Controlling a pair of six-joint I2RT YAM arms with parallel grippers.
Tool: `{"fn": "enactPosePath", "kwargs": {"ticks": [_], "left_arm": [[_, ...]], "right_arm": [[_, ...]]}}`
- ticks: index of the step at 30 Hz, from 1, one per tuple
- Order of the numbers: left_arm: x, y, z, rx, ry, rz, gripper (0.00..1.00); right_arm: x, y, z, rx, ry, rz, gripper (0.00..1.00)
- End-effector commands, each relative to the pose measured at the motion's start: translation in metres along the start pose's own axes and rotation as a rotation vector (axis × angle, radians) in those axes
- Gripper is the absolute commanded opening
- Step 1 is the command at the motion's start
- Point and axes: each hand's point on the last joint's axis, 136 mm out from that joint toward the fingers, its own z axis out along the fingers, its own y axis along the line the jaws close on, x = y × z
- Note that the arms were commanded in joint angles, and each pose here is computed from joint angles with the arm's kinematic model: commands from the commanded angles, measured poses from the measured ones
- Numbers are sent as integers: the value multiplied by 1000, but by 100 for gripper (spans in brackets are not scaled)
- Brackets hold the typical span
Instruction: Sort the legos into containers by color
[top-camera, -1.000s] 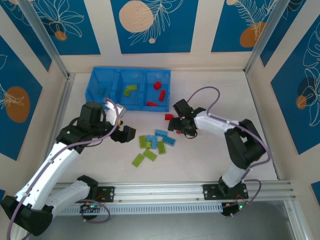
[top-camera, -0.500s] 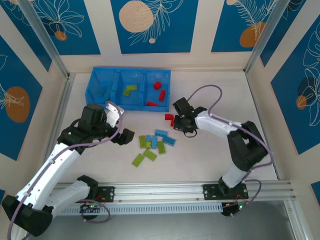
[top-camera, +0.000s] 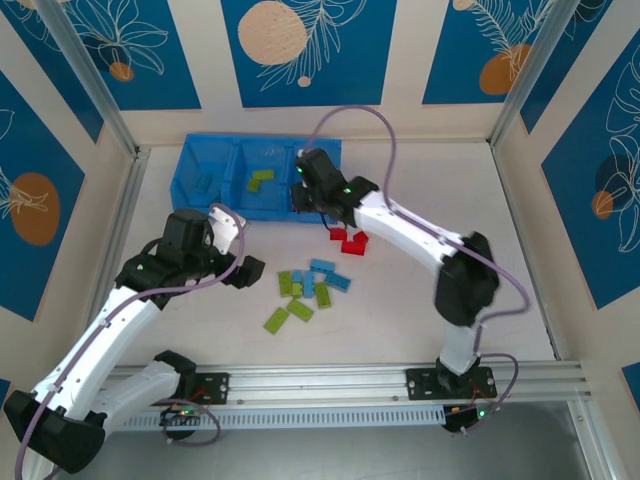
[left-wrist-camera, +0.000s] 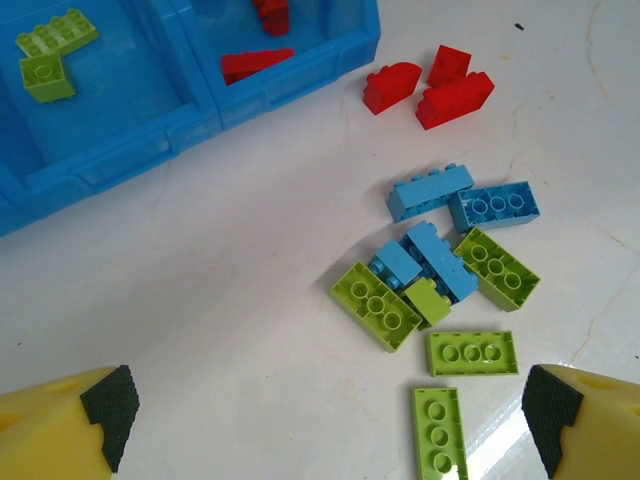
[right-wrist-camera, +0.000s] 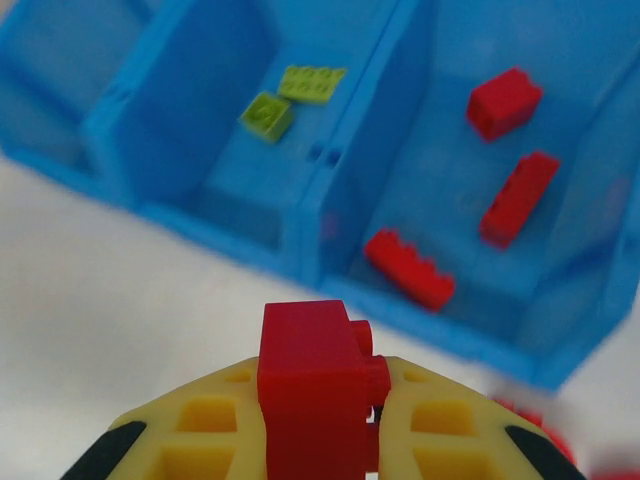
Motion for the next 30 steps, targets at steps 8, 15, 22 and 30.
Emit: {"fn": "enactPosePath", "kwargs": {"ticks": [8, 15, 22, 30], "left_arm": [[10, 9, 3, -48, 39, 19, 100], [11, 9, 6, -44, 50, 18, 100], [11, 11, 10, -55, 55, -37, 100], [10, -1, 21, 13, 64, -477, 100]], "right_arm": [[-20, -44, 97, 127, 153, -84, 30], [-48, -23, 57, 18, 103, -60, 41], [-43, 5, -35, -143, 118, -37, 44], [37, 37, -151, -378, 126, -104, 56]]}}
